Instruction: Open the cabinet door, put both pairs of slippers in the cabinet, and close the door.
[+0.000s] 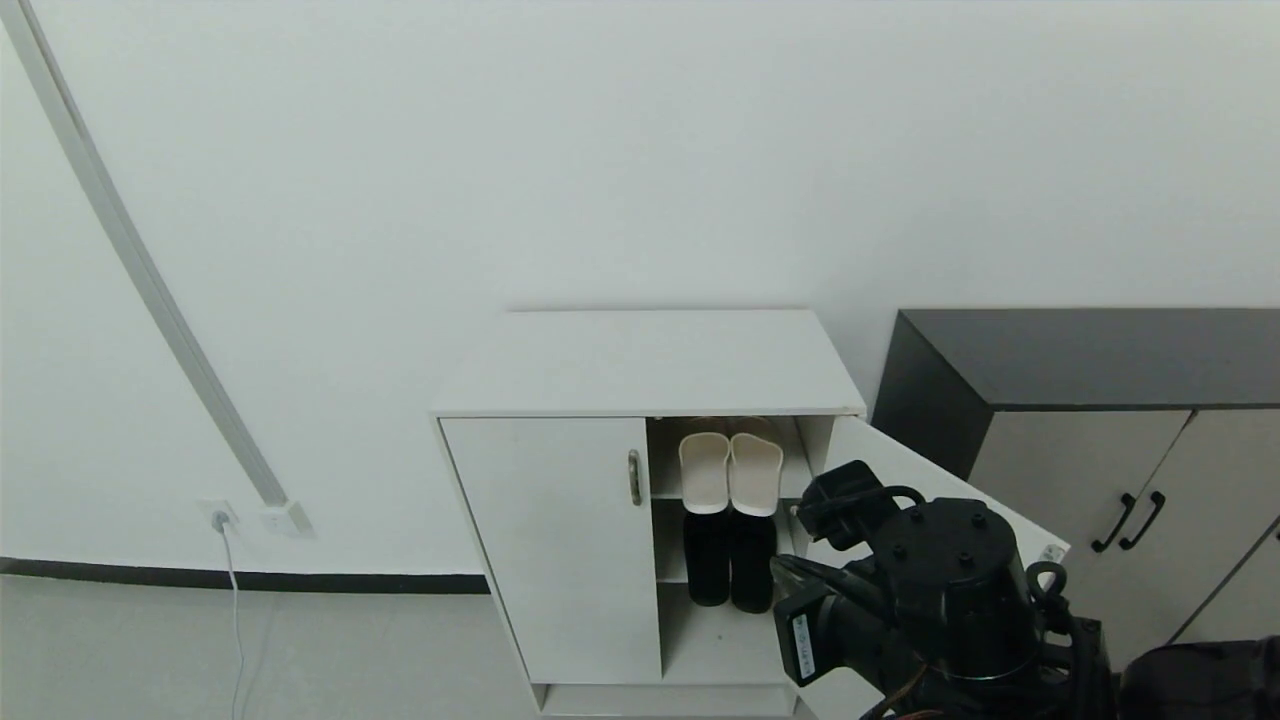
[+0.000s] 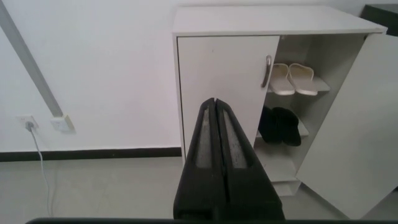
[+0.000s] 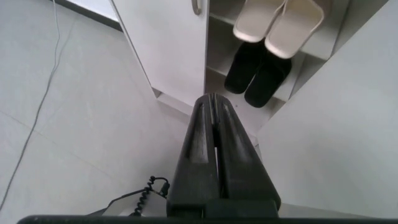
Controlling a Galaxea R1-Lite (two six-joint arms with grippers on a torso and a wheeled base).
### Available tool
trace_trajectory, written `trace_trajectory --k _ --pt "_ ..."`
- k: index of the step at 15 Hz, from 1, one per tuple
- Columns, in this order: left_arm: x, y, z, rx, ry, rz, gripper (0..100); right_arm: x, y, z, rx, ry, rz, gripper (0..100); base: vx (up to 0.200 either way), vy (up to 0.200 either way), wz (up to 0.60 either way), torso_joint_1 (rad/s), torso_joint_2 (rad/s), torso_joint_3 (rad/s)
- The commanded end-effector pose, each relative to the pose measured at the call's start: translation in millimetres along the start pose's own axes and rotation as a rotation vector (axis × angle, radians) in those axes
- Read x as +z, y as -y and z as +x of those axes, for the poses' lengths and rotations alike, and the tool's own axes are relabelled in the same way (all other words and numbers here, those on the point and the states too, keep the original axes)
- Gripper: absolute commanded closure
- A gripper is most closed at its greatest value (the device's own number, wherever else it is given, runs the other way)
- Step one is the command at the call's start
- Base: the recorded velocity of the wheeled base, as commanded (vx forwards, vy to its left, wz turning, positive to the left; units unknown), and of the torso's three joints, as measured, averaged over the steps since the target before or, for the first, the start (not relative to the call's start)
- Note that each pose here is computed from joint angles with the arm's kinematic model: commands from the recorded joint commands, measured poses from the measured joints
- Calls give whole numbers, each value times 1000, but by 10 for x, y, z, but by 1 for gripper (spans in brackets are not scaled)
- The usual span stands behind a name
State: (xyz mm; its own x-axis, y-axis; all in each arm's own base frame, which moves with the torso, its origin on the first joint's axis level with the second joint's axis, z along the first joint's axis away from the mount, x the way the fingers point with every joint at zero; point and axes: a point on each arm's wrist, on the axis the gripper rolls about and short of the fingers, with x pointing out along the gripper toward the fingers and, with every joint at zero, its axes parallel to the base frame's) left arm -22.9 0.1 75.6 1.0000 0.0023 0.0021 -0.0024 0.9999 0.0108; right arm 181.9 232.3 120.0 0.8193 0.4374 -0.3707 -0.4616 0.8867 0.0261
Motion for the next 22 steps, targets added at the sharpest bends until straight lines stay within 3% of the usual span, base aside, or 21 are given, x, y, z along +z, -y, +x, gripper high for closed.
trace_trajectory --k 1,7,15,22 --pt "0 0 1 1 -1 0 100 -4 7 5 -1 -2 0 100 0 0 0 203 -476 -266" --pt "0 0 1 -1 -1 0 100 -28 22 63 -8 5 6 100 0 0 0 179 -389 -214" --pt "0 0 1 -1 -1 0 100 -63 26 81 -11 1 3 100 0 0 0 12 -27 -13" --pt "0 0 1 1 -1 0 100 -50 59 94 -23 7 12 100 0 0 -600 4 2 1"
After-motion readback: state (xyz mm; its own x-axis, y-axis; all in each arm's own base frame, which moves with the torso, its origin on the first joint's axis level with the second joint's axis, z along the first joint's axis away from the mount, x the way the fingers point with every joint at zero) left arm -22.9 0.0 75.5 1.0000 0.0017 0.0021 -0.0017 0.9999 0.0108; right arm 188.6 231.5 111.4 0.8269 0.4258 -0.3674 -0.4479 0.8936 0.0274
